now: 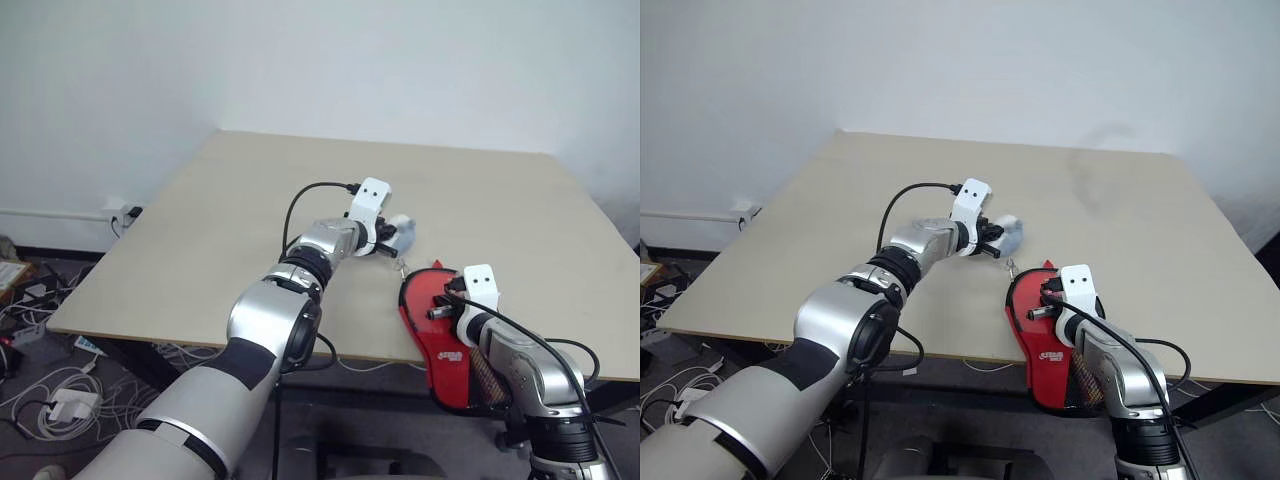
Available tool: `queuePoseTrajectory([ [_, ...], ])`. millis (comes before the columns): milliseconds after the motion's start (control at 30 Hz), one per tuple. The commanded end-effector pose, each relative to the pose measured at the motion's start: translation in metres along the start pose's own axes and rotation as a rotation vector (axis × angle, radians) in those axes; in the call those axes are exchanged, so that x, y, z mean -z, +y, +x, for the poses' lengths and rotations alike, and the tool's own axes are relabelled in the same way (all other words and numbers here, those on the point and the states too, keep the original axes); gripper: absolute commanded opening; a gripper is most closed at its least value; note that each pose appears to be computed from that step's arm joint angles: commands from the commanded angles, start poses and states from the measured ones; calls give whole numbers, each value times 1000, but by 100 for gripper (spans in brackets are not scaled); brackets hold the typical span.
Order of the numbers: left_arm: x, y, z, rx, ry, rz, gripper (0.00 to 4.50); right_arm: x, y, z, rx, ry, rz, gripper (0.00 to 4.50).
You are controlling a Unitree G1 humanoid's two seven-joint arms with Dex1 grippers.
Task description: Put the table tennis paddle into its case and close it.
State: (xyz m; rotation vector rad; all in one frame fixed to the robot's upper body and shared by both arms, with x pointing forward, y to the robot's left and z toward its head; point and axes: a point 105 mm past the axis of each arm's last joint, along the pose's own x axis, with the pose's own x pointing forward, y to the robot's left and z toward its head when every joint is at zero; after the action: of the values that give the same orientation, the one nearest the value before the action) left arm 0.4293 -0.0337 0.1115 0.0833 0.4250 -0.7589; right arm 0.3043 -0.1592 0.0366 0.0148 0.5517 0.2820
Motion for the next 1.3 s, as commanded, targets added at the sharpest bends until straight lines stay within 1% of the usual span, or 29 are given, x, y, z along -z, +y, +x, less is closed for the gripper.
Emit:
queuePoseTrajectory([
  [33,-40,-14,2,-7,-112,94,0,61,9,-1,-22,239,61,6],
  [167,-38,-24,8,-34,-128,92,0,64,12,-5,-19,243,65,6],
  [233,-40,-28,10,-50,-154,98,0,65,13,-6,-17,244,66,6],
  [333,-48,-35,11,-62,-203,56,0,66,13,-8,-10,243,69,6],
  [467,-54,-57,16,-4,-236,81,0,63,11,-7,5,234,71,6],
  [667,-46,-85,20,133,-242,112,0,58,14,-4,0,216,69,6],
  [767,-36,-98,20,240,-233,152,0,58,13,-4,2,213,68,6],
  [900,-28,-107,17,351,-228,181,0,56,12,-2,2,207,68,6],
  [1000,-18,-106,13,420,-195,197,0,54,11,0,1,198,65,6],
  [1100,-17,-97,11,414,-193,186,82,49,13,1,-14,178,61,0],
  [1167,-16,-92,9,418,-182,171,156,48,13,2,-17,183,83,0],
  [1200,-17,-90,8,430,-186,167,184,46,11,2,-17,174,77,0],
  [1300,-19,-81,3,443,-200,165,184,39,7,2,-20,149,58,0],
])
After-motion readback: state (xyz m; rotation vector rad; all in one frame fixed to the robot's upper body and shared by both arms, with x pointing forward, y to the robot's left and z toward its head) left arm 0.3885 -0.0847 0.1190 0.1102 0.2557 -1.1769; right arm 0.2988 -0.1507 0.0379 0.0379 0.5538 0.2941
